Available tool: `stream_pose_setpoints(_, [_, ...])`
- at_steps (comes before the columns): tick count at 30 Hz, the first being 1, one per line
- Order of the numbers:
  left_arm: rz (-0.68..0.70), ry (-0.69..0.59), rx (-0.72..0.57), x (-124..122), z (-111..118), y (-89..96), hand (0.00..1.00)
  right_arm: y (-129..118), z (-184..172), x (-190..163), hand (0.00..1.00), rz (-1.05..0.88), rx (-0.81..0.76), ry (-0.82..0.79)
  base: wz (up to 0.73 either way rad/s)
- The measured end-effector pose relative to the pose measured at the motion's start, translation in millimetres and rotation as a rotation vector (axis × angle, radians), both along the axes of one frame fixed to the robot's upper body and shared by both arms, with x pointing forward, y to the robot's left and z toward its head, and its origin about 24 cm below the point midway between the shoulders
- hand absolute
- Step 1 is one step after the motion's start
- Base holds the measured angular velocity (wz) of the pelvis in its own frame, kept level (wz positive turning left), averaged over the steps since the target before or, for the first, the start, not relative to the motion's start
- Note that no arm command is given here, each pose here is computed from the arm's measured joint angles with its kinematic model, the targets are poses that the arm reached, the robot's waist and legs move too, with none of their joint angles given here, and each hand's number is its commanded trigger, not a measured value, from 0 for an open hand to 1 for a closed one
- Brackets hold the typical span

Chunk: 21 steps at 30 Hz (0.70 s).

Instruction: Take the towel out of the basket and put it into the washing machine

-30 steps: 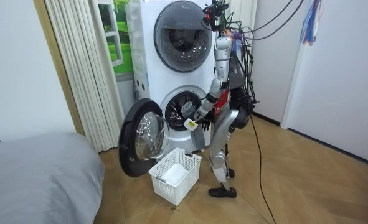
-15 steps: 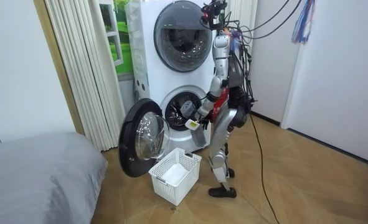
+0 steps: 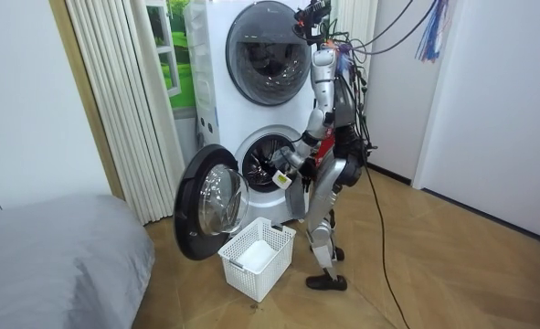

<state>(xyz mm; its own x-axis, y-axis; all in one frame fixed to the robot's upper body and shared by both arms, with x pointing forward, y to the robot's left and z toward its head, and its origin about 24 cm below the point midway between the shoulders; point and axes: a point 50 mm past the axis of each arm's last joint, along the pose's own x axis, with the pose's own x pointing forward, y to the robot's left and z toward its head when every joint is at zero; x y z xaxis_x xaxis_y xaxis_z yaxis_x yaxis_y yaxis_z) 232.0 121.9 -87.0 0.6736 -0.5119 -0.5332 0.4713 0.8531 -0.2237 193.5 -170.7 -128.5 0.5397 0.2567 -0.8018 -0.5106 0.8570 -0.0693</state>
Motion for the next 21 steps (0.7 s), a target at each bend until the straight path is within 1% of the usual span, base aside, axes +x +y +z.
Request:
stream_pose_setpoints(11, [-0.024,-0.013,0.052,0.1,-0.4,6.1,1.00,4.6,4.5,8.3,0.00,0.009,0.011,-0.027,-0.02])
stream_pose_setpoints(14, [-0.042,-0.023,0.062,0.1,0.6,4.7,1.00,7.1,5.8,9.4,0.00,0.018,0.023,-0.035,0.00])
stream_pose_setpoints(21, [-0.071,-0.028,0.025,-0.4,3.0,-1.5,1.00,6.6,6.4,9.7,0.00,0.031,0.033,-0.030,-0.02])
